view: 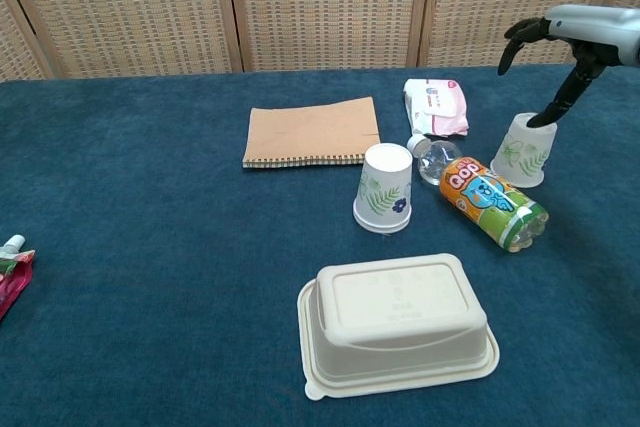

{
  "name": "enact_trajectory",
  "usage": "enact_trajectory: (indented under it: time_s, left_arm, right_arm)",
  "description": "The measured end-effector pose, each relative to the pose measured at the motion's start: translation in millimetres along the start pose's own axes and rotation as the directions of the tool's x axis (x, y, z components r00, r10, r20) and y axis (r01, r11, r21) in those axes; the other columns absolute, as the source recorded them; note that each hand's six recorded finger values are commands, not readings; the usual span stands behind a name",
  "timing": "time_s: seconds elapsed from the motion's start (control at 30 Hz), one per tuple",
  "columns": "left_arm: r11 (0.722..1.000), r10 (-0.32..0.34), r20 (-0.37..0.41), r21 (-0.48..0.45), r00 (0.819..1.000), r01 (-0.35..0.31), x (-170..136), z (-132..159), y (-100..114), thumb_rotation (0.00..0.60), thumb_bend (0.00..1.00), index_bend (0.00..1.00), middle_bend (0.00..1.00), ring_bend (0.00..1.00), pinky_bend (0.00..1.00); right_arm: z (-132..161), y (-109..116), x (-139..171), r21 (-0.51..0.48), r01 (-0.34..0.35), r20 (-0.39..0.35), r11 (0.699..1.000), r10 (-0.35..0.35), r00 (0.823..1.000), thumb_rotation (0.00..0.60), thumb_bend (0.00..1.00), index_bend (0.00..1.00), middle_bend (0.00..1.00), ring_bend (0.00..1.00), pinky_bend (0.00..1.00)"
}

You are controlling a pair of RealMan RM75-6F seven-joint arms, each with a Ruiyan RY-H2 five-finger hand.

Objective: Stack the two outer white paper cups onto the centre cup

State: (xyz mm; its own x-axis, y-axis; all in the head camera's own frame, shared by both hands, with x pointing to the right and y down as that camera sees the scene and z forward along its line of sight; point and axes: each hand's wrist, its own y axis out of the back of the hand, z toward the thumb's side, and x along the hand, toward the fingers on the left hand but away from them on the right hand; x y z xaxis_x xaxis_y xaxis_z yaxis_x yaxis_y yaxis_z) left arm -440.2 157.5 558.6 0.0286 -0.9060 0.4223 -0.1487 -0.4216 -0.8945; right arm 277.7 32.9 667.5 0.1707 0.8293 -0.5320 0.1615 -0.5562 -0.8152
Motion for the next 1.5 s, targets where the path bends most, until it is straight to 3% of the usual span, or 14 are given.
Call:
enact_trajectory:
  time_s: [0.27, 0.77, 1.23, 1.5]
  left_arm:
    - [1.000, -0.006, -0.008, 0.008, 1.000, 0.006, 3.4, -1.4, -2.5, 0.600, 0.17, 0.10, 0.00, 0.00, 0.00]
    - [1.000, -0.013, -0.015, 0.013, 1.000, 0.014, 6.7, -1.8, -6.0, 0.600, 0.17, 0.11, 0.00, 0.00, 0.00]
    - [1.000, -0.014, -0.022, 0.012, 1.000, 0.014, 9.8, -3.4, -7.6, 0.600, 0.17, 0.11, 0.00, 0.00, 0.00]
    - [1.000, -0.020, -0.023, 0.009, 1.000, 0.020, 12.0, -4.4, -9.1, 0.600, 0.17, 0.11, 0.00, 0.00, 0.00]
  right_arm:
    - [-19.6, -7.9, -19.8, 0.050, -0.055, 0.070, 0.997, 0.051, 0.996, 0.600, 0.13, 0.34, 0.11, 0.00, 0.08]
    - [-47.2, -21.0, -28.6, 0.098, -0.120, 0.157, 0.988, 0.103, 0.982, 0.600, 0.14, 0.38, 0.11, 0.00, 0.08]
    - [-45.7, -34.9, -39.5, 0.100, -0.138, 0.159, 0.985, 0.121, 0.980, 0.600, 0.25, 0.44, 0.14, 0.00, 0.08]
    - [-39.0, -30.1, -41.0, 0.100, -0.110, 0.139, 0.989, 0.096, 0.986, 0.600, 0.27, 0.49, 0.16, 0.00, 0.09]
